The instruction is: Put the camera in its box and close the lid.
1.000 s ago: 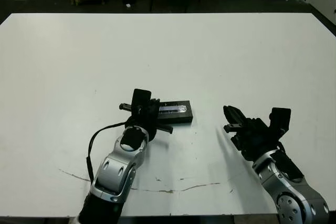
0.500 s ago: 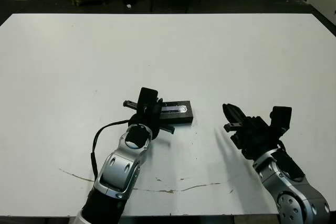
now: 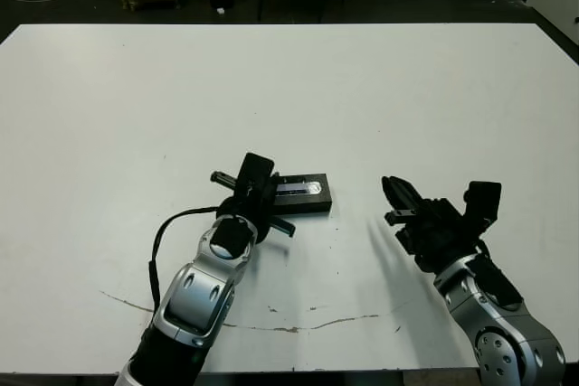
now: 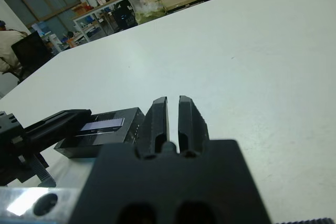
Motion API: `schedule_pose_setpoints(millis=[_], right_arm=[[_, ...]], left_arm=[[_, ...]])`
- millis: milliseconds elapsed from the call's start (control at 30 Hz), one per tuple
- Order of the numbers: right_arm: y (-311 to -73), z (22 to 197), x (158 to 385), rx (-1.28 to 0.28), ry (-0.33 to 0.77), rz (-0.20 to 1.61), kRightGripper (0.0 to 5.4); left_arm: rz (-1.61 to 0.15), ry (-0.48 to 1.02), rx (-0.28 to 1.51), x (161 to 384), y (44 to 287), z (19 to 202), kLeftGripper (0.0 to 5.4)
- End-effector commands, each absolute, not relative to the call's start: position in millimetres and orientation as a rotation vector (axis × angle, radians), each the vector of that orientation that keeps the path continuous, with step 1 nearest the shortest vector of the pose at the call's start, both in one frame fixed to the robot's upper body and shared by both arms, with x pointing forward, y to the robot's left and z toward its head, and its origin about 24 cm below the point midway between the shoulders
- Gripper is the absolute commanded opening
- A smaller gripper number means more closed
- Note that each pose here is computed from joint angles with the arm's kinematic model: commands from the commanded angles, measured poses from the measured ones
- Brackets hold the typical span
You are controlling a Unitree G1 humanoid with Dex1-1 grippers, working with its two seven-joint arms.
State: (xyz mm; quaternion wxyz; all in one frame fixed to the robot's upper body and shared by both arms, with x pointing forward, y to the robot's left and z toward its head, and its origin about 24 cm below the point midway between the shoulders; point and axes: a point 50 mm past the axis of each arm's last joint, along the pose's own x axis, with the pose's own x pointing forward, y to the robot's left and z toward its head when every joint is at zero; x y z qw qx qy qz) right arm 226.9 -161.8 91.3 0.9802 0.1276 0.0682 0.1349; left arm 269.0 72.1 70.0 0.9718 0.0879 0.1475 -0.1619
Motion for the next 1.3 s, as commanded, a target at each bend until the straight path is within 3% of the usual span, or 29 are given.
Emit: schedule_pose_setpoints(millis=[33, 233, 600, 700, 867, 1033, 1300], right_arm=[[-166.4, 86.8, 225.0, 0.252, 0.161, 0.240, 0.00], [-171.8, 88.9, 226.2, 0.219, 0.150, 0.202, 0.00], [-184.4, 91.6, 230.5, 0.153, 0.084, 0.131, 0.00], [-187.1, 90.8, 230.9, 0.131, 0.066, 0.104, 0.00], [-191.5, 88.8, 232.2, 0.061, 0.045, 0.080, 0.00], [-190.2, 85.4, 230.6, 0.053, 0.042, 0.073, 0.00], [-188.8, 79.6, 224.1, 0.039, 0.051, 0.071, 0.00]], left_arm=[[-0.262, 0.369, 0.145, 264.9, 88.6, 53.2, 0.02], [-0.181, 0.146, 0.031, 261.0, 119.4, 79.9, 0.02], [-0.038, -0.205, -0.143, 221.6, 190.8, 128.4, 0.02], [0.010, -0.242, -0.124, 209.8, 206.1, 128.8, 0.02], [0.051, -0.215, -0.113, 197.1, 215.5, 114.1, 0.02], [0.084, -0.193, -0.127, 198.9, 216.2, 103.8, 0.02], [0.051, -0.195, -0.143, 202.2, 210.4, 103.5, 0.02]])
